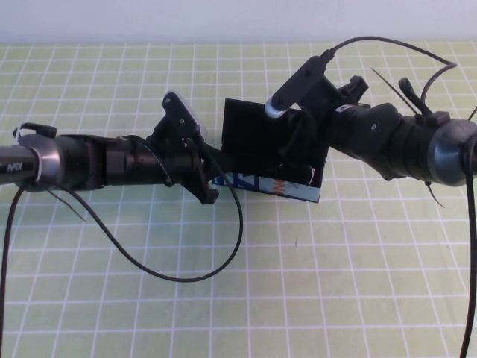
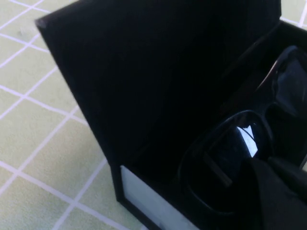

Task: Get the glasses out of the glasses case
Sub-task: Pick up the glasses from the glasses case

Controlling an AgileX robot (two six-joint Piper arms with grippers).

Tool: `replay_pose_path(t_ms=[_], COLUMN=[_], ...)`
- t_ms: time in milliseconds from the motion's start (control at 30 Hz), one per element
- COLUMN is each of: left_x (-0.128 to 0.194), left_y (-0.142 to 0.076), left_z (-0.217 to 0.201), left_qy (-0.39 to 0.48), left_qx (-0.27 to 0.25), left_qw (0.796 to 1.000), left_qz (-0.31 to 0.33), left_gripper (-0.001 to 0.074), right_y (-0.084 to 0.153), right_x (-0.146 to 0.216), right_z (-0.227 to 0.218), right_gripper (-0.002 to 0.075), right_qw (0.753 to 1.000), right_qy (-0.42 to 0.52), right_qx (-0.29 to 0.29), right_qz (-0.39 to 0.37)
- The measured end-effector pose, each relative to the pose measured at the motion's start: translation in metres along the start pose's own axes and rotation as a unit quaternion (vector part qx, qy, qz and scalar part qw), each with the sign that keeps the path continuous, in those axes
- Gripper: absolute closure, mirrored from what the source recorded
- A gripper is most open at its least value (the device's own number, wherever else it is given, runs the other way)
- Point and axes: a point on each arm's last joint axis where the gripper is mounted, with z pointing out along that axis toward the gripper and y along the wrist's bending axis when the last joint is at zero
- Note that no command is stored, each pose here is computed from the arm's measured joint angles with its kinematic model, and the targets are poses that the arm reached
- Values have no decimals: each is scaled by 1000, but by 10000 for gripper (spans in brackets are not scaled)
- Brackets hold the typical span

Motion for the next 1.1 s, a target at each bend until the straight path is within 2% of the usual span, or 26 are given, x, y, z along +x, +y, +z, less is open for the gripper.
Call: replay_pose_path(t_ms=[133, 200, 433, 733, 967, 1100], left_x=[0, 0, -1, -16, -40, -42], left_y=[0, -1, -3, -7, 10, 21], left_z=[0, 0, 0, -1, 0, 7], left_qy=[-2, -2, -9, -53, -70, -72], left_qx=[2, 3, 16, 59, 28, 15], left_qw=[1000, 1000, 1000, 997, 996, 996], left_qz=[-2, -4, -11, 9, 47, 57], left_gripper=[738, 738, 738, 738, 738, 738], right_y=[-2, -4, -6, -1, -1, 0], right_x=[3, 3, 6, 14, 14, 14], right_z=[2, 2, 5, 11, 11, 11], right_gripper=[400, 378, 381, 381, 381, 382], right_qw=[1000, 999, 999, 999, 999, 999], right_qy=[1, -2, 1, 13, 13, 13], right_qx=[20, 33, 48, 43, 42, 40], right_qz=[2, 4, 11, 12, 12, 12])
